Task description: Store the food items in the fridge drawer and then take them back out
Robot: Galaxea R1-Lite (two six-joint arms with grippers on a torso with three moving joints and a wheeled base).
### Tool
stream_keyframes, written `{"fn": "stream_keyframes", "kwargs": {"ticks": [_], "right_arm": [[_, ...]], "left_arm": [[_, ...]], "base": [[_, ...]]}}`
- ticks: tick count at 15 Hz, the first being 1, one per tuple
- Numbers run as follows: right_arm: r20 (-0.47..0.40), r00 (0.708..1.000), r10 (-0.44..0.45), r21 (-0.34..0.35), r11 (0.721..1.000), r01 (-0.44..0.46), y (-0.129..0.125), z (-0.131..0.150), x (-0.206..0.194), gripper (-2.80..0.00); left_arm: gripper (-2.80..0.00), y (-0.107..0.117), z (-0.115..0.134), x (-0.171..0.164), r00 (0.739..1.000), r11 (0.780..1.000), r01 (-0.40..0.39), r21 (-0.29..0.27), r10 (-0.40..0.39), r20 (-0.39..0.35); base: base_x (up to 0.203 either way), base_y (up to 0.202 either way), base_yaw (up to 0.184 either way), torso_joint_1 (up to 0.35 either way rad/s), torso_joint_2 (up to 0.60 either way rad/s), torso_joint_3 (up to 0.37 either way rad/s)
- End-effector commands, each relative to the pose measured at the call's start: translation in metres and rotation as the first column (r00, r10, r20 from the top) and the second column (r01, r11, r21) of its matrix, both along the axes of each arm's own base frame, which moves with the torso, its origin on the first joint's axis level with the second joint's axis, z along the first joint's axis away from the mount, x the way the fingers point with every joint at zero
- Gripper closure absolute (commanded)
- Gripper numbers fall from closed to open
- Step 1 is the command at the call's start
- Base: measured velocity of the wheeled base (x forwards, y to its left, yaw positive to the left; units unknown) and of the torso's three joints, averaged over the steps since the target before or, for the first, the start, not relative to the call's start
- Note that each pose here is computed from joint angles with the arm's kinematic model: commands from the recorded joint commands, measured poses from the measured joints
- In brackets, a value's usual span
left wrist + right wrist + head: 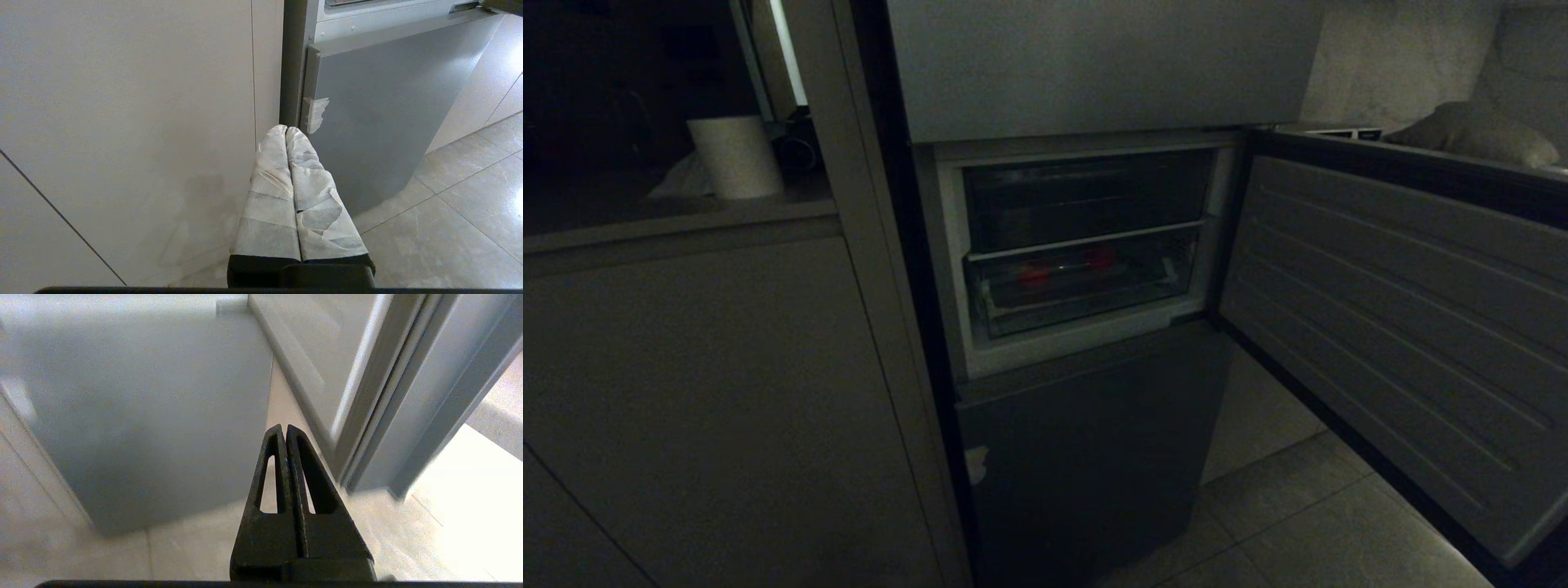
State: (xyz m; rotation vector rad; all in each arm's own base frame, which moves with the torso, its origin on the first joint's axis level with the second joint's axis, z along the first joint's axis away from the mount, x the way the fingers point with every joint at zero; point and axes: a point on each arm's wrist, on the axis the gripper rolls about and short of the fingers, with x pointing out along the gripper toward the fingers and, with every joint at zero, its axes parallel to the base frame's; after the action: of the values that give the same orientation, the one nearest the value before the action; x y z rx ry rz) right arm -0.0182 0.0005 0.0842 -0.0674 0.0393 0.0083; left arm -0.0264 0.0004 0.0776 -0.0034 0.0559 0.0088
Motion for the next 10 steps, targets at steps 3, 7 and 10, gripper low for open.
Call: {"fn": "stream_keyframes", "kwargs": {"ticks": [3, 7, 10], "right_arm": [[0.033, 0.999, 0.004, -0.014, 1.0, -0.004, 0.0, -0.0093, -0.0049, 0.0], [0.033, 0.999, 0.006, -0.014, 1.0, -0.005, 0.0, -0.0093, -0.0049, 0.0], [0.033, 0.999, 0.004, -0.012, 1.0, -0.004, 0.0, -0.0093, -0.0049, 0.0]], "left_arm": [[0.0, 0.0, -0.0001, 0.0, 1.0, 1.0, -0.001, -0.001, 0.001, -0.001], [0.0, 0.0, -0.0001, 0.0, 1.0, 1.0, -0.001, -0.001, 0.001, -0.001], [0.0, 0.0, -0.0001, 0.0, 1.0, 1.0, -0.001, -0.001, 0.001, -0.001]], "base": [[0.0, 0.0, 0.0, 0.0, 0.0, 0.0], [0.0, 0.0, 0.0, 0.0, 0.0, 0.0], [0.003, -0.001, 0.066, 0.002, 0.0, 0.002]]}}
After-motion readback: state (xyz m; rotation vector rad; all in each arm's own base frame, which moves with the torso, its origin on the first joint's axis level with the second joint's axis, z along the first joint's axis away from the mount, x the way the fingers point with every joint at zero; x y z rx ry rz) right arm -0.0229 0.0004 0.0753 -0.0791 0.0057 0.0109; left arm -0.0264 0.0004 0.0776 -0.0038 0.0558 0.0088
